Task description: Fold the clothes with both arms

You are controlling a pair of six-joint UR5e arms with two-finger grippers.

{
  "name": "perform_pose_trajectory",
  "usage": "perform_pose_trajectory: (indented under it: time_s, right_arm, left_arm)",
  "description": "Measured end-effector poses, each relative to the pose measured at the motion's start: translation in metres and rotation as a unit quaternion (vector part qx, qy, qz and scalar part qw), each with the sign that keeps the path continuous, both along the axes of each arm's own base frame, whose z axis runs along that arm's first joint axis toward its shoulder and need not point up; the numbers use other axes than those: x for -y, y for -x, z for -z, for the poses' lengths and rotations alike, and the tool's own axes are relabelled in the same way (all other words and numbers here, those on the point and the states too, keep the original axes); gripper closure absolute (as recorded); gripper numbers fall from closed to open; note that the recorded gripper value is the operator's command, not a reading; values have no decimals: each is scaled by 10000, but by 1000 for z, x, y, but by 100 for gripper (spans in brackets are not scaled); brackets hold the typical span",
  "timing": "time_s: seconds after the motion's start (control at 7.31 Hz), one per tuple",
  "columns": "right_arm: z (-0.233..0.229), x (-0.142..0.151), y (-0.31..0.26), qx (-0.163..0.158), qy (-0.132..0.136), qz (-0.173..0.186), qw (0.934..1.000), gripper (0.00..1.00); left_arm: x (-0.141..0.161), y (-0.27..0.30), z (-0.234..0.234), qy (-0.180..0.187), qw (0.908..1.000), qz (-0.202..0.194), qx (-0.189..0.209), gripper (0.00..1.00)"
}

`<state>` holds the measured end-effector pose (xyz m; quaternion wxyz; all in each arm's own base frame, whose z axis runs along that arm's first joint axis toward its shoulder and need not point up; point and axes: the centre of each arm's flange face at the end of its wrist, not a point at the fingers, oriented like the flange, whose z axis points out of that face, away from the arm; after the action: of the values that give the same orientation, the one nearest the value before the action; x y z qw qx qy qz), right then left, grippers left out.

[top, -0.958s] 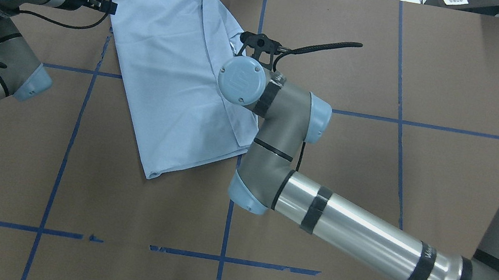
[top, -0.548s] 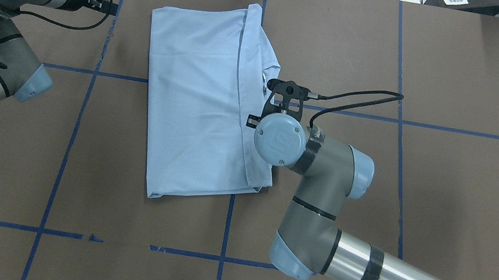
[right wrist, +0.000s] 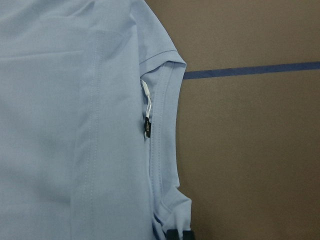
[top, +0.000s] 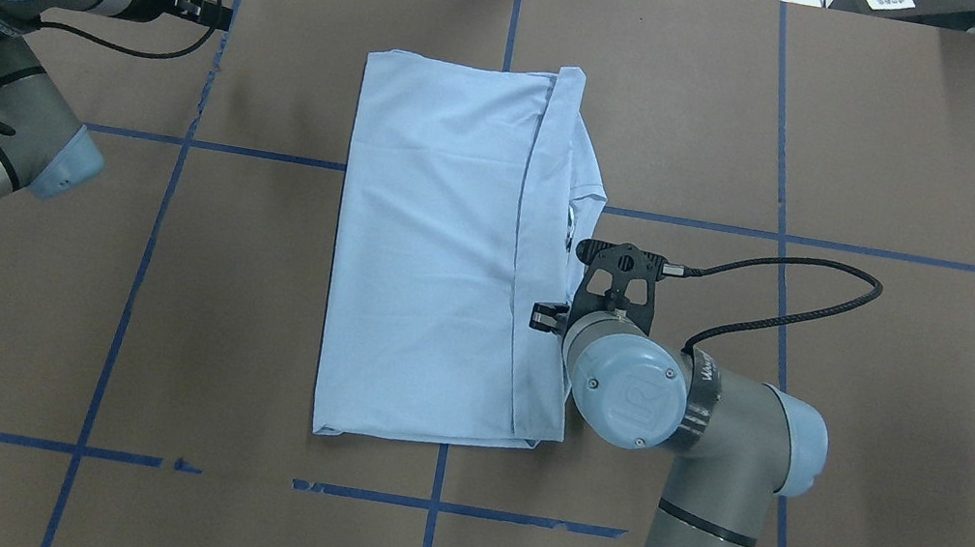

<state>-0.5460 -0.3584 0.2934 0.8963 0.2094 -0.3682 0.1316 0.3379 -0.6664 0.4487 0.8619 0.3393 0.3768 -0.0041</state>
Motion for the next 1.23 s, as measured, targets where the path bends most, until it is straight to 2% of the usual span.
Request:
perform_pose_trajectory:
  time_s: [0.41, 0.68, 0.82, 1.1, 1.23]
  right_arm:
    - [0, -10, -5, 61, -24, -85, 9999, 0]
    - [12, -17, -9, 122, -61, 456, 9989, 0]
    - [19, -31, -8, 135, -136, 780, 9968, 0]
    - [18, -77, 11, -225, -443, 1486, 9876, 2]
    - [17, -94, 19, -447, -591, 1690, 9828, 26]
  left_arm:
    - [-1, 0, 2, 10, 10000, 15, -37, 0]
    - [-1, -1, 3, 19, 10000, 24, -49, 0]
    - [0, -1, 3, 19, 10000, 26, -55, 0]
    - [-1, -2, 4, 14, 10000, 13, -61, 0]
    - [-2, -4, 4, 15, 10000, 4, -63, 0]
